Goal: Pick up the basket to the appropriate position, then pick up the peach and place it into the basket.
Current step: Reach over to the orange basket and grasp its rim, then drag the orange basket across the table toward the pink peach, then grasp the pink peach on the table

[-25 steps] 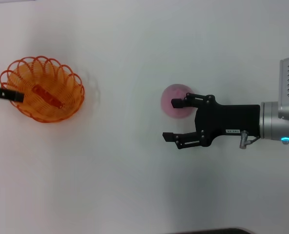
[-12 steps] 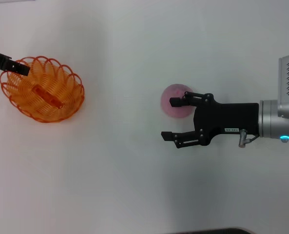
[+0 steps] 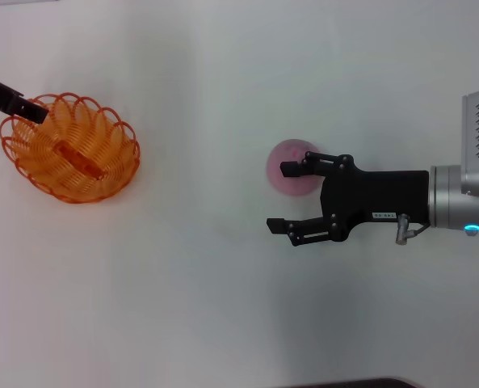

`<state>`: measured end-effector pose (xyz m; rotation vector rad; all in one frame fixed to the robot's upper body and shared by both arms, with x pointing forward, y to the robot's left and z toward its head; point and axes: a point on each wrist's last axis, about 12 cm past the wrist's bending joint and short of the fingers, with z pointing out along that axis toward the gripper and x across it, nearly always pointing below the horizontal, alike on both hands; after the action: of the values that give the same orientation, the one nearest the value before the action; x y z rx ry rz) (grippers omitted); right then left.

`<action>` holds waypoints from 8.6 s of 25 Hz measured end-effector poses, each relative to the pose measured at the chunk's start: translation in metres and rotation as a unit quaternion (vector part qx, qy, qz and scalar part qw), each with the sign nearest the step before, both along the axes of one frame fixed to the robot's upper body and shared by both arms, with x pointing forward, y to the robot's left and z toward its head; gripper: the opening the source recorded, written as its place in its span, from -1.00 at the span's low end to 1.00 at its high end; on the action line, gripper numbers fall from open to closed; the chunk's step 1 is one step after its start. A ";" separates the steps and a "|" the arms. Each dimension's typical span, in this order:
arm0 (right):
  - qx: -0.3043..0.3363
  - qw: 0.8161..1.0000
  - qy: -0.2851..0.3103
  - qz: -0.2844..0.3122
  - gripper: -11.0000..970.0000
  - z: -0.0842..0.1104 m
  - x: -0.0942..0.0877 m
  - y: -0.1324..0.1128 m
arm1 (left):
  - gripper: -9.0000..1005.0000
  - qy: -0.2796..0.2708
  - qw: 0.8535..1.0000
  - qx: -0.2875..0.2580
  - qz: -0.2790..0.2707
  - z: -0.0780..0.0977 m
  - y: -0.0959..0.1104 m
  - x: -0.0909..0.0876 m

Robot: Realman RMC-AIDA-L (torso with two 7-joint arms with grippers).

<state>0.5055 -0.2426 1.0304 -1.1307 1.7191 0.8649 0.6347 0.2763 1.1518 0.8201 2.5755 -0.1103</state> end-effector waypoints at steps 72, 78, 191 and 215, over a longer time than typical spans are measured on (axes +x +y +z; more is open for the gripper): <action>0.002 1.000 0.007 0.007 0.95 -0.002 -0.006 0.000 | -0.58 0.038 0.996 0.061 -0.054 -0.025 -0.019 0.017; 0.003 1.000 0.011 0.005 0.95 -0.002 -0.005 0.000 | -0.69 0.042 0.996 0.058 -0.049 -0.025 -0.019 0.016; 0.017 1.000 0.013 0.012 0.95 0.002 -0.007 0.000 | -0.55 0.146 0.879 -0.357 0.281 -0.075 0.028 -0.090; 0.018 1.000 0.012 0.012 0.95 0.003 -0.005 0.000 | 0.76 0.098 0.918 -0.326 0.206 -0.064 0.033 -0.088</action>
<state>0.5002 -0.2422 1.0335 -1.1233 1.7057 0.9231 0.5464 0.3097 1.0875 0.0150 2.5604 -0.8977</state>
